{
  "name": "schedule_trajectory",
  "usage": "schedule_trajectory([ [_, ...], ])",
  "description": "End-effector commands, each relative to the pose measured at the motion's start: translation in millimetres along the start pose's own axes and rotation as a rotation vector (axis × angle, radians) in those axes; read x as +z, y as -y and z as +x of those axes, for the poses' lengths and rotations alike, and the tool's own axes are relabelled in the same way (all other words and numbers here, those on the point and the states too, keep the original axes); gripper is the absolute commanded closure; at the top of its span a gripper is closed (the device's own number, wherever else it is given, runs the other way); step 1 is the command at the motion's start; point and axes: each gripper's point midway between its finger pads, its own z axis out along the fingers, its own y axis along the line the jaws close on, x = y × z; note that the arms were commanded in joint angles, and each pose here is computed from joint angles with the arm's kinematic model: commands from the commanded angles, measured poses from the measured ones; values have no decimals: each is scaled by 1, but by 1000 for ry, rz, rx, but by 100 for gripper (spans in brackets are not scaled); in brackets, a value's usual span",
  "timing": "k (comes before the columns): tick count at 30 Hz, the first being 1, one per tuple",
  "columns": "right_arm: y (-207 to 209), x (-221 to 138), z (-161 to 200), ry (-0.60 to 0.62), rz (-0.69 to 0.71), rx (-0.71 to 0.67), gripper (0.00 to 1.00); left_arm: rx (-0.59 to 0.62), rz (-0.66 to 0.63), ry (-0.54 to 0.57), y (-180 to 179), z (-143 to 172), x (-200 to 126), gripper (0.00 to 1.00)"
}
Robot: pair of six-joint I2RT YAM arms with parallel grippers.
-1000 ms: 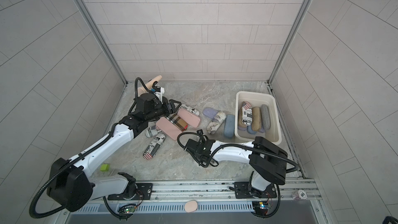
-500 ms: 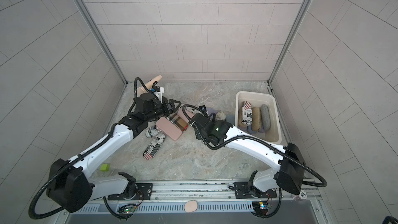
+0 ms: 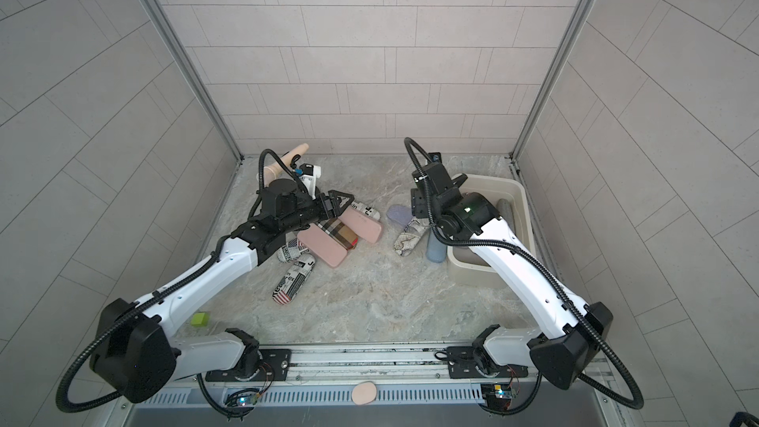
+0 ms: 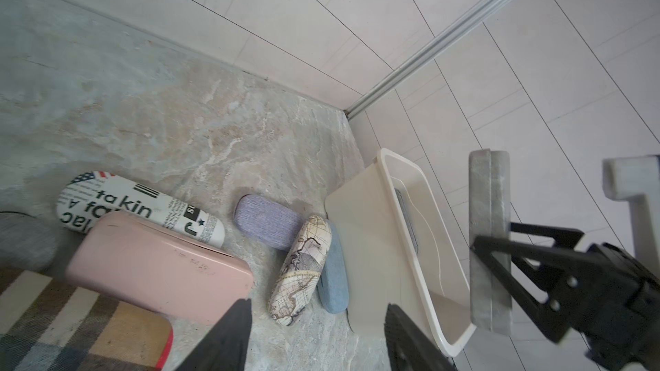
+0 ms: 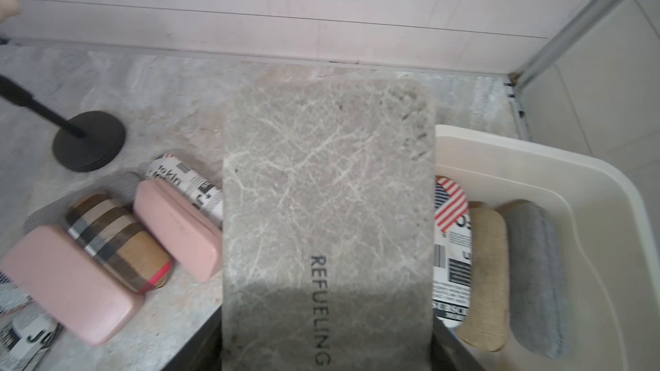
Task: Put the glasses cases into the storage boxes
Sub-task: Place the glasses case in the storage box.
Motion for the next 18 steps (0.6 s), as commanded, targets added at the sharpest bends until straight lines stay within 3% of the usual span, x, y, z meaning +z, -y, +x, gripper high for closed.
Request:
schedule_trajectory([
  [1, 29, -3, 13, -38, 24, 5, 38, 6, 82, -69, 18, 21, 12, 34],
  [5, 67, 8, 37, -87, 76, 88, 38, 13, 125, -143, 32, 42, 22, 34],
  [9, 91, 16, 68, -126, 116, 140, 38, 14, 110, -150, 32, 45, 23, 34],
  [18, 97, 45, 112, -188, 101, 203, 36, 20, 94, -148, 29, 45, 23, 34],
])
